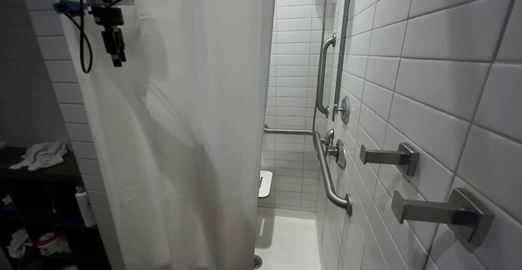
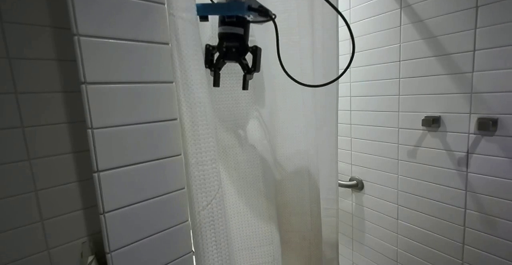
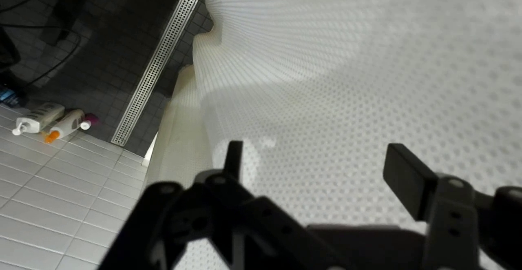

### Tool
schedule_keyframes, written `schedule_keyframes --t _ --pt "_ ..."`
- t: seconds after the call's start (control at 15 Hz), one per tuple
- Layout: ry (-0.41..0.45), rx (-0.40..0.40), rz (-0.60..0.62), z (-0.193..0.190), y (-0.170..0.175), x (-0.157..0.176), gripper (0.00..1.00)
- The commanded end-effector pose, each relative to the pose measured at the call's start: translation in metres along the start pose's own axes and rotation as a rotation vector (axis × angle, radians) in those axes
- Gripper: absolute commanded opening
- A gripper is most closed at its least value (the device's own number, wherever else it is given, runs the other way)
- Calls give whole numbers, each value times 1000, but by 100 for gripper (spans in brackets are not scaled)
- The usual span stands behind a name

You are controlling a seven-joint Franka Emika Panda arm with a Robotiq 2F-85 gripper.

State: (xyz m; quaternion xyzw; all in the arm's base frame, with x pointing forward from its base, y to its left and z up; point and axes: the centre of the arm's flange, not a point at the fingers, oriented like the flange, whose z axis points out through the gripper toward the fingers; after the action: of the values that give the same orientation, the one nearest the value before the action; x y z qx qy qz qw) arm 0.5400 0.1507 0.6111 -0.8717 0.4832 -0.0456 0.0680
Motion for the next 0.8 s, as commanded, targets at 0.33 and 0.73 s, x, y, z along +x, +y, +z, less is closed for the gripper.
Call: schedule_keyframes --t 0.33,0.73 --pt "38 27 292 17 67 104 100" --pt "98 11 444 42 122 132 100"
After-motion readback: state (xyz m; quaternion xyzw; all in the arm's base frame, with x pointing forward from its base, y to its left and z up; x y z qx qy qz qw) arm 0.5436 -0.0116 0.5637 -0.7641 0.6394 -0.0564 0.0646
